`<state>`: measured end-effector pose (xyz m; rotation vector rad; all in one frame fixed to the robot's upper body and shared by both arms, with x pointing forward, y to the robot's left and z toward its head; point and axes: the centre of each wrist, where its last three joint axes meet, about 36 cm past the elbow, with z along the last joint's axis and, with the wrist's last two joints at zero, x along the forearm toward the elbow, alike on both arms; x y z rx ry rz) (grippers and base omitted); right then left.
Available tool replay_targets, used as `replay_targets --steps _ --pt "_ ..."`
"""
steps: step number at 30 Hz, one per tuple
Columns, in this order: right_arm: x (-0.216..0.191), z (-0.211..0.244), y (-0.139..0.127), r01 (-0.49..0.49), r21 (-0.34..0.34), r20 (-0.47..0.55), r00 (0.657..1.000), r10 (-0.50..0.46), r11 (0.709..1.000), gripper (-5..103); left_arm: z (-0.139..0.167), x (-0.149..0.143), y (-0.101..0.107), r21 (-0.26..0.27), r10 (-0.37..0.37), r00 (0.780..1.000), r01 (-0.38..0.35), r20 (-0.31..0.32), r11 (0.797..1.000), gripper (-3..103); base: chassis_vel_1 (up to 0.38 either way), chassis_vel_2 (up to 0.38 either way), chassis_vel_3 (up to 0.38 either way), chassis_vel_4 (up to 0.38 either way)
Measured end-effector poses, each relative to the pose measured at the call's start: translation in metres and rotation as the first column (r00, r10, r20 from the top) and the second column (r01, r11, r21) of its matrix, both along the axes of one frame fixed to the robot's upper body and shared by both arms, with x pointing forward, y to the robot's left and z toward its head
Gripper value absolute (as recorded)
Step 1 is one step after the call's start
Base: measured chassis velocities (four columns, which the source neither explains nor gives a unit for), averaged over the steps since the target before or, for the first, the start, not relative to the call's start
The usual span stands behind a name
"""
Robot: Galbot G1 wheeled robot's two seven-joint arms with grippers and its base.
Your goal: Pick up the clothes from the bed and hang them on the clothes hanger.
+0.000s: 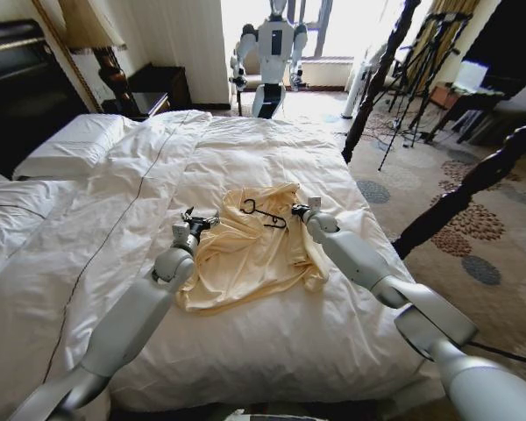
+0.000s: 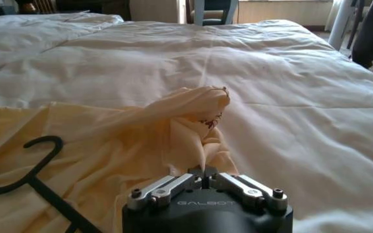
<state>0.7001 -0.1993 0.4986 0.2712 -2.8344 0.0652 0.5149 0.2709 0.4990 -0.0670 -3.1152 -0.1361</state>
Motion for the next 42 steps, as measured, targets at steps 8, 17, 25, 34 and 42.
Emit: replay_targets --steps 8,17,25,34,42 --pt "-0.013 0.025 -0.017 0.001 -0.003 0.083 0.997 -0.001 1.000 -2 0.002 -0.005 0.000 -0.003 0.005 1.000 -0.005 0.008 1.000 100 0.000 0.000 0.000 0.000" --pt "-0.073 0.058 -0.023 -0.150 -0.014 0.086 0.985 0.151 0.989 0 0.006 -0.014 0.000 -0.007 0.007 1.000 -0.007 0.017 1.000 100 0.000 0.000 0.000 0.000" --pt "-0.124 0.041 -0.004 -0.315 -0.069 0.016 0.948 0.317 0.947 0 0.008 -0.021 0.002 -0.013 0.019 1.000 -0.019 0.023 1.000 100 0.000 0.000 0.000 0.000" --pt "-0.145 0.020 0.055 -0.504 -0.047 -0.035 0.864 0.503 0.863 0 0.006 -0.033 0.015 -0.032 0.058 0.998 -0.057 0.022 0.998 100 0.000 0.000 0.000 0.000" --pt "-0.168 -0.002 0.086 -0.585 -0.063 -0.113 0.809 0.576 0.809 0 0.007 -0.040 0.029 -0.032 0.089 0.996 -0.088 0.028 0.996 100 0.000 0.000 0.000 0.000"
